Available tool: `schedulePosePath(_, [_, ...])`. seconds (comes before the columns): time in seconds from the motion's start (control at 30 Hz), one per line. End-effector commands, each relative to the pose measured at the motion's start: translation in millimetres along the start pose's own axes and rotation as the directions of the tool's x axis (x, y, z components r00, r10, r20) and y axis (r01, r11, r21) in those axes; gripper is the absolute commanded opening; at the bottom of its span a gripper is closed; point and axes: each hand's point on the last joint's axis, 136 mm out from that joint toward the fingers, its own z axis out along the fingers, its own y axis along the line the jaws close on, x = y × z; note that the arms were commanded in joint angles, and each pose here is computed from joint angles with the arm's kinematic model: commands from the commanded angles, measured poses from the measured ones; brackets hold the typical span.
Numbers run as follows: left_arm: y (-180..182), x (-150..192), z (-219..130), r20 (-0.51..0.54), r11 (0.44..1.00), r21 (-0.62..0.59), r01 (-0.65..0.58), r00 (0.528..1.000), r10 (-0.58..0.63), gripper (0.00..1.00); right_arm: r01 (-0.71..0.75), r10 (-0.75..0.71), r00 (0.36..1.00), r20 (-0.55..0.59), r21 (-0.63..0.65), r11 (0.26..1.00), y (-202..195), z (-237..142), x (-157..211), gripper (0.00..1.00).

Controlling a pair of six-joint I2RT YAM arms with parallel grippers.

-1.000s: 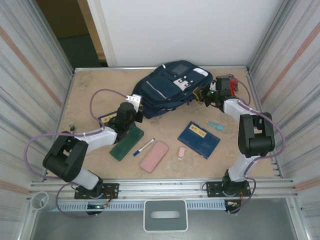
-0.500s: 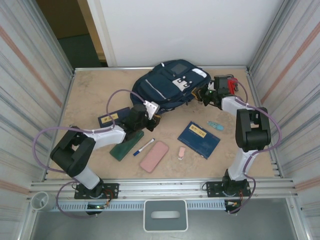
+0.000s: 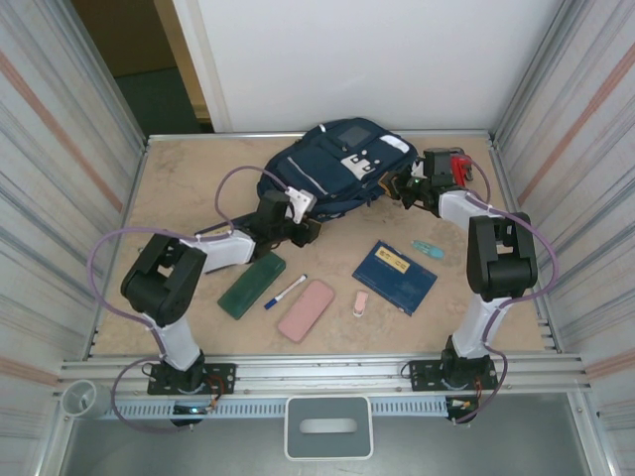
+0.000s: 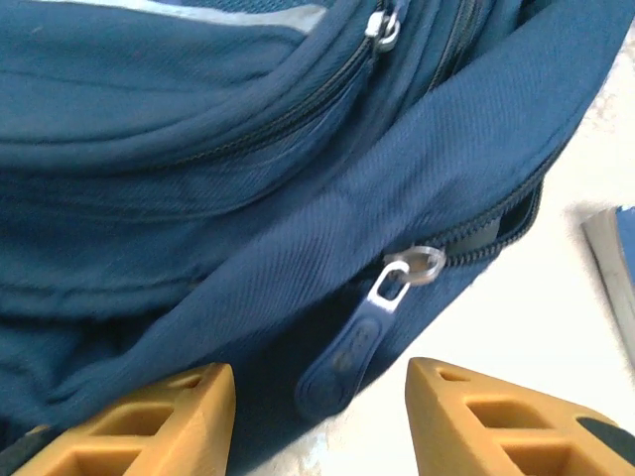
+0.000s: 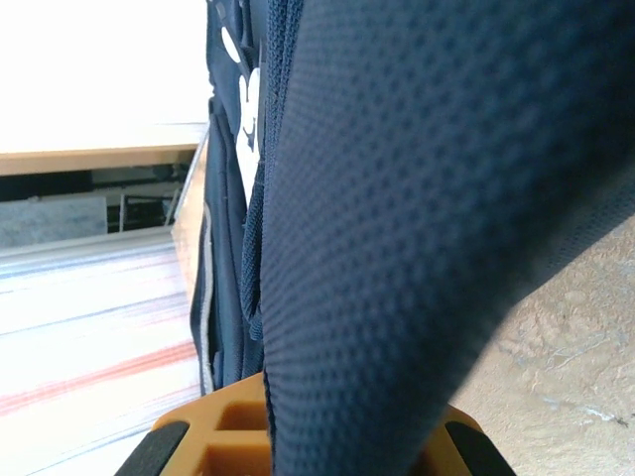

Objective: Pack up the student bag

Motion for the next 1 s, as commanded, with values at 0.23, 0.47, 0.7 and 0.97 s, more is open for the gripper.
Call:
schedulePosePath(0.23, [-33.2, -22.8, 5.2, 0.032, 0.979, 0.206, -0.007, 1.000, 0.000, 0.33, 0.061, -0.065, 0.998, -0.024, -0.128, 0.990, 47.5, 1.8, 6.6, 0.04])
schedulePosePath(0.47, [-22.6, -5.5, 8.2, -0.014, 0.989, 0.150, -0.002, 1.000, 0.004, 0.28, 0.057, -0.061, 0.998, -0.024, -0.130, 0.990, 47.2, 4.0, 4.7, 0.03])
schedulePosePath(0.7, [-8.4, 7.6, 12.9, -0.047, 0.997, 0.073, -0.004, 0.999, 0.007, 0.32, 0.055, -0.058, 0.998, -0.024, -0.133, 0.990, 48.1, 4.1, 2.7, 0.03])
schedulePosePath(0.97, [-4.6, 19.5, 7.3, -0.048, 0.999, 0.045, -0.004, 0.999, 0.006, 0.31, 0.053, -0.056, 0.998, -0.012, -0.134, 0.990, 50.1, 0.3, -3.7, 0.03])
